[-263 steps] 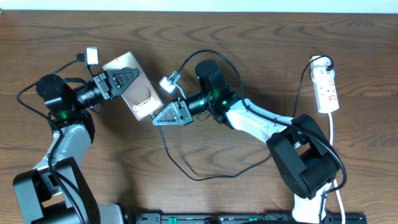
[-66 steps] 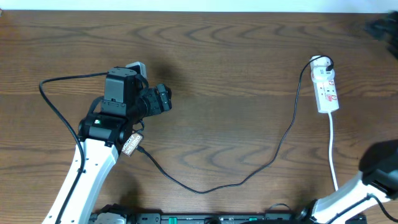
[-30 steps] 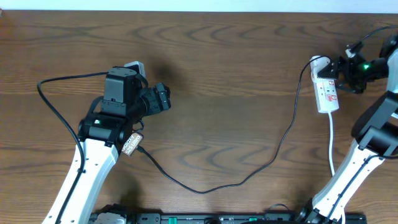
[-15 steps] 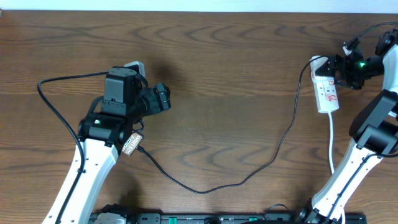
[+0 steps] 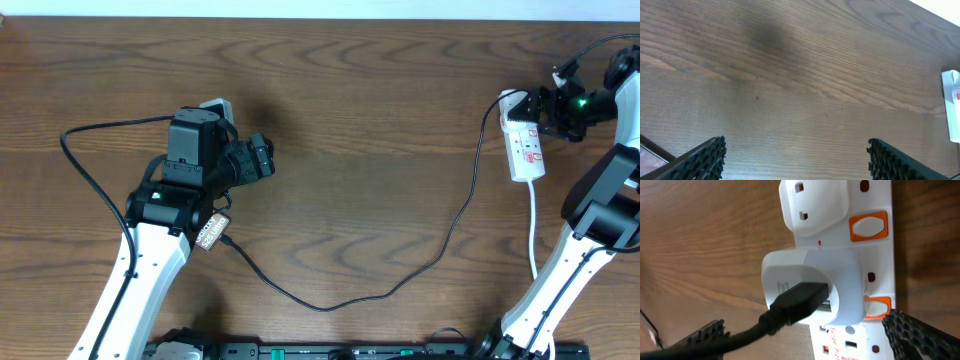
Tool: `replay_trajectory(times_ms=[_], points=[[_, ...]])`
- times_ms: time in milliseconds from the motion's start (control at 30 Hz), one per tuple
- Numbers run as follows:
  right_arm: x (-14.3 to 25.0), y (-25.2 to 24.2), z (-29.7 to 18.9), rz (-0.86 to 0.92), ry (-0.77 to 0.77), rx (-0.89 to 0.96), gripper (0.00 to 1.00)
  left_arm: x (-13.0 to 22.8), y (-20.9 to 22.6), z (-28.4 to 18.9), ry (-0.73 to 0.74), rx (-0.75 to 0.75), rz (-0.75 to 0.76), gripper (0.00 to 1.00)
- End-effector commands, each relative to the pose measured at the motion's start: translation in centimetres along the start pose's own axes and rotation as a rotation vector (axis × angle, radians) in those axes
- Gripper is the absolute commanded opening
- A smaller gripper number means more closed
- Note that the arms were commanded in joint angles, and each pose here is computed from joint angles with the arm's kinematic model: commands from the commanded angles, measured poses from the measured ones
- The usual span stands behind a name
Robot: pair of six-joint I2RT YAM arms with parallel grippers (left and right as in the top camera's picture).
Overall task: Plug charger to phone and switch on socket
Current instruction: 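Press the orange switch beside the plugged white adapter with the right gripper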
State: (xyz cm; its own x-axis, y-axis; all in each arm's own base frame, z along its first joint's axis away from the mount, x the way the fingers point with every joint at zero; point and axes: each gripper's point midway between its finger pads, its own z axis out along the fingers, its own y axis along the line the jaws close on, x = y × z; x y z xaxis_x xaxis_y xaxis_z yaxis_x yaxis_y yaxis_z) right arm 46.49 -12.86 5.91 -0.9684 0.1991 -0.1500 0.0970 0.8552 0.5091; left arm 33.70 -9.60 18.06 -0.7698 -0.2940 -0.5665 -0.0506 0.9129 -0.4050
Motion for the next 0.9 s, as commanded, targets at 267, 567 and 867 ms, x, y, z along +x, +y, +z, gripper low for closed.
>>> replay_trajectory(times_ms=[267,567,867], points=[[-0.38,1.77,0.98,-0.014,0.013,-0.003,0.99,-0.46,-0.18,-0.38,-0.010,-0.007,0.005,0.89],[-0.30,1.66,1.04,0.020,0.018,0.007,0.99,-0.33,-0.12,-0.38,-0.005,-0.010,0.005,0.89],[-0.10,1.83,1.22,0.042,0.027,0.004,0.99,-0.33,-0.11,-0.38,-0.005,-0.010,0.005,0.89]])
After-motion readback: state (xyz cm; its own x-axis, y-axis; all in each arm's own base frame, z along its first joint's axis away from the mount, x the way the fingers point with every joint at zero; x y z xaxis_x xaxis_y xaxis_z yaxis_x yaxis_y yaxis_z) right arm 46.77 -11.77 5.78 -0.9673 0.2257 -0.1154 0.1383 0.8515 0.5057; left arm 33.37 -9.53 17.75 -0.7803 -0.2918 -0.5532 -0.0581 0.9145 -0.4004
